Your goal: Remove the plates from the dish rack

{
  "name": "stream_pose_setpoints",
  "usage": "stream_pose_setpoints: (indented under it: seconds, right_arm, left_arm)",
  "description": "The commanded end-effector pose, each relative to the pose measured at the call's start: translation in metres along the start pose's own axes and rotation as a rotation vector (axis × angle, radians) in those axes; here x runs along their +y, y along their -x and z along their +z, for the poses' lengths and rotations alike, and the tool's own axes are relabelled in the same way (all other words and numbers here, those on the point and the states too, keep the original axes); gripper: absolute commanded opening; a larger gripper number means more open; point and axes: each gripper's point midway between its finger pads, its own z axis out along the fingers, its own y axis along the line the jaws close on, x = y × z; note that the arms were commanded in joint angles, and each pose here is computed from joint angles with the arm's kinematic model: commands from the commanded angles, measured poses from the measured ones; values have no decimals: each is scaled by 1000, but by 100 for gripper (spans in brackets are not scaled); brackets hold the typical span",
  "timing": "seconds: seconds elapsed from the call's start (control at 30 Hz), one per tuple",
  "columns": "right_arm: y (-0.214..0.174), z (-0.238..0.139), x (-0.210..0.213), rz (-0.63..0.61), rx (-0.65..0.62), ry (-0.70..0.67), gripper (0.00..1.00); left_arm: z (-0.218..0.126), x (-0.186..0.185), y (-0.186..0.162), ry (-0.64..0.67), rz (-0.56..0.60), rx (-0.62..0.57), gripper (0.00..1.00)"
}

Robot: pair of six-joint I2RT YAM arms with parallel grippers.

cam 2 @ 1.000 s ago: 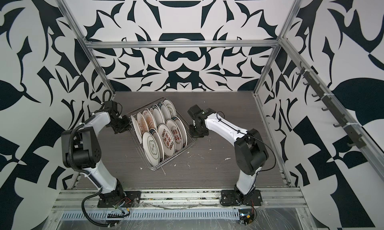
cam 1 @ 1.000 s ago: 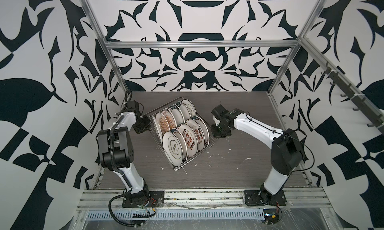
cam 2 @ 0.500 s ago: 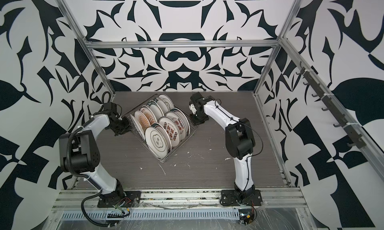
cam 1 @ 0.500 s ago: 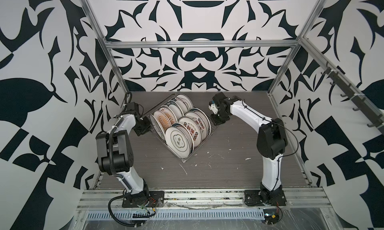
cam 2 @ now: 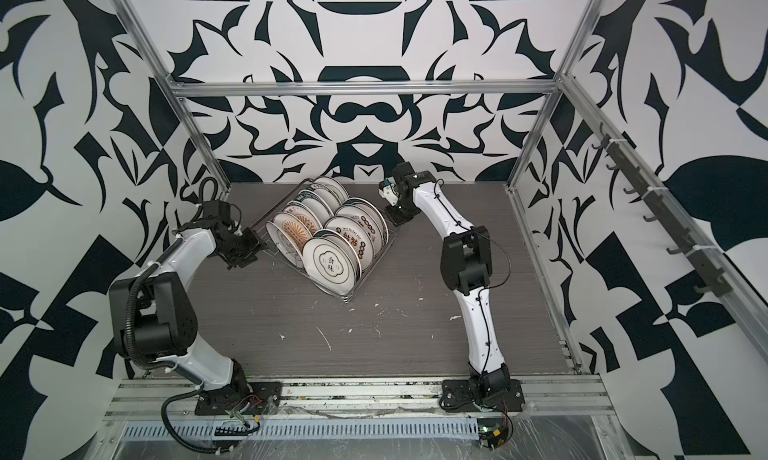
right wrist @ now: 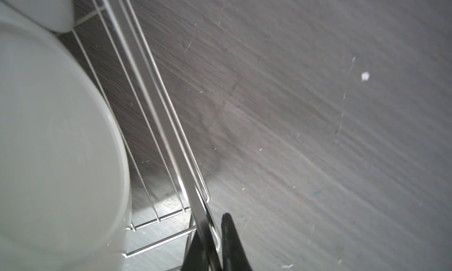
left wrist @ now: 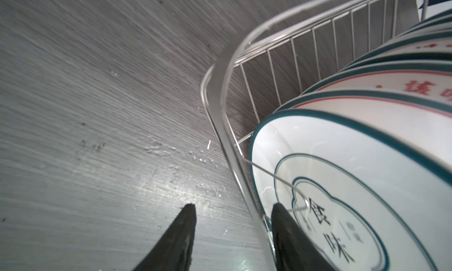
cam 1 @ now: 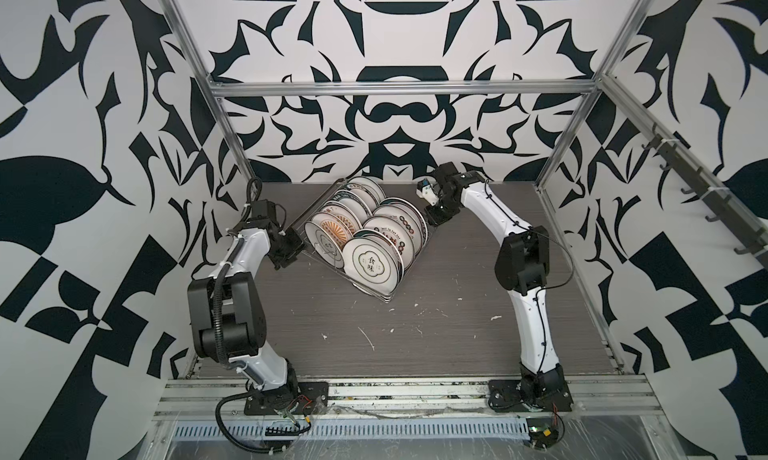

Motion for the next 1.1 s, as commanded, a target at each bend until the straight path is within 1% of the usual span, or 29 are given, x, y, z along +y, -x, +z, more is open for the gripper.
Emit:
stream_pose_setpoints:
  seconds: [0.0,0.17,0.27,0.43,0.47,0.53,0.6,0.63,0.77,0.83,0.87,1.07]
  right_arm:
    - [26,-23,-58,42,-135,-112,0]
    - [36,-18,-71,-94,-166,-123,0]
    - [42,-18,-85,-141,-179,-152,0]
    - [56,-25,-108,-162,-230,-190,0]
    - [55,-14,-113,-163,-223,-194,0]
    - [60,-14,-114,-169,-241,-197,0]
    - [66,-18,-114,-161,-270,-204,0]
    - [69,-20,-116,-151,-283,-213,0]
    - [72,-24,-120,-99,-306,-220,0]
    - [71,-22,-119,-77,-312,-202,3]
    - [75,-36,-117,-75,-337,-198,6]
    - [73,-40,-112,-58,-355,-141,21]
  left_arm:
    - [-10,-2,-16,29,1,41,56]
    - [-22,1,-24,49,9,26,59]
    - [-33,5,-28,68,22,10,61]
    - [-47,11,-38,97,42,6,65]
    - [-47,14,-35,109,47,-10,67]
    - [-46,17,-30,126,56,-36,70]
    - [-43,18,-25,136,60,-47,70]
    - [-41,13,-16,122,72,-77,70]
    - [-35,5,4,109,112,-118,72]
    - [-35,-1,14,101,140,-140,72]
    - [-35,-5,20,92,158,-158,72]
    - [-40,-24,54,74,251,-249,74]
